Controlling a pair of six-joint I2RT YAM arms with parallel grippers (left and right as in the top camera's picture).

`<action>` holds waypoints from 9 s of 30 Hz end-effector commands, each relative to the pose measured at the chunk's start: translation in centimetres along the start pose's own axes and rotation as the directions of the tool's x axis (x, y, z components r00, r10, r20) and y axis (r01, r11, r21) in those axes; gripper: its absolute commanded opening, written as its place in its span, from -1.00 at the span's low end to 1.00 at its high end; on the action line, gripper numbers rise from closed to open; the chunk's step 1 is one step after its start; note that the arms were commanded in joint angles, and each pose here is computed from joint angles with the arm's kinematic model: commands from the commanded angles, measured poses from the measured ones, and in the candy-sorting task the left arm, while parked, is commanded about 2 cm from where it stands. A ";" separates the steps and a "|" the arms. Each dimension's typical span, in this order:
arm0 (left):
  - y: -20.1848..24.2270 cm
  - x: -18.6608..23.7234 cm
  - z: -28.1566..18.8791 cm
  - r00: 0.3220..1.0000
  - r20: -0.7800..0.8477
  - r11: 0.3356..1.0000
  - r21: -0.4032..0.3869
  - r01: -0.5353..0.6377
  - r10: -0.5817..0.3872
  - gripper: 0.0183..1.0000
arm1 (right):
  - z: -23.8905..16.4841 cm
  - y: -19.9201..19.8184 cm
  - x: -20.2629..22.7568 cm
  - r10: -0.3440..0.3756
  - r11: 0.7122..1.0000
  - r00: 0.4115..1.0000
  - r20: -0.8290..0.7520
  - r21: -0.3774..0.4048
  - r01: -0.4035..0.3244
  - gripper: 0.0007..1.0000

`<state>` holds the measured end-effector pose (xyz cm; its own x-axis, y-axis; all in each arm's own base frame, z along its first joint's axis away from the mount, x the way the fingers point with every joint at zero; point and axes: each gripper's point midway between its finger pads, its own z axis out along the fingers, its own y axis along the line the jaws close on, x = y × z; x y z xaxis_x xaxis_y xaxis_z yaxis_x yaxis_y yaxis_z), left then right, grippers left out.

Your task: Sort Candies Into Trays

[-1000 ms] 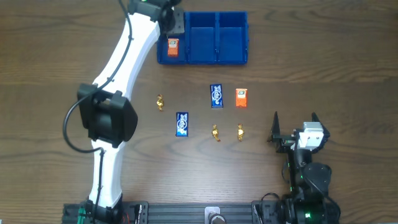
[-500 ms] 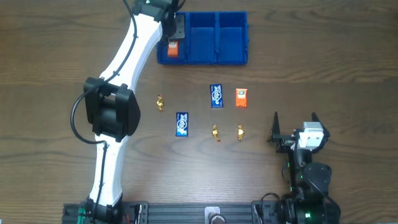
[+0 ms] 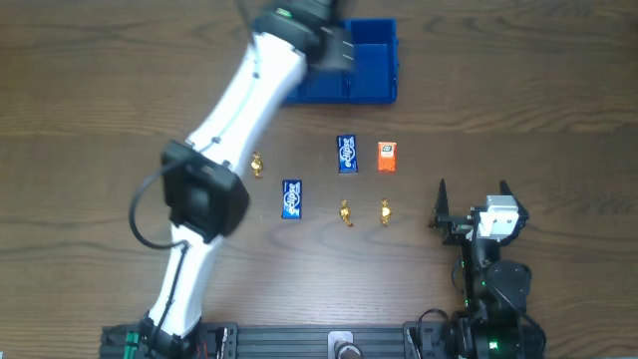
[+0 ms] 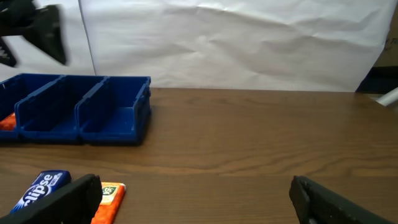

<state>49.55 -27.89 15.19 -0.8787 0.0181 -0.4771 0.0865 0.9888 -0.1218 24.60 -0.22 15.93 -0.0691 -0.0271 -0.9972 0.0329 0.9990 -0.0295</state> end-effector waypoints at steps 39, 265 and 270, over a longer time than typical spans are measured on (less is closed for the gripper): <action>-1.0 -1.5 -7.8 0.978 0.196 0.994 -0.057 0.091 -0.078 -0.41 | 0.0 -0.1 0.1 -0.011 1.000 1.000 0.000 0.005 0.011 1.00; 23.6 23.4 -14.4 0.608 0.790 0.997 -0.067 -0.036 0.075 1.00 | 30.4 25.3 3.1 -0.003 0.997 0.678 -0.735 -0.052 -0.052 -0.44; 23.6 23.4 -14.4 0.608 0.790 0.997 -0.067 -0.036 0.075 1.00 | 30.4 25.3 3.1 -0.003 0.997 0.678 -0.735 -0.052 -0.052 -0.07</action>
<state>24.43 -1.78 15.28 -0.1088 -0.0483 -0.9929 0.0740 0.9957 -0.0565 55.22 24.06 9.60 -0.7869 -0.0129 -0.6170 -0.0310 0.9993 0.0186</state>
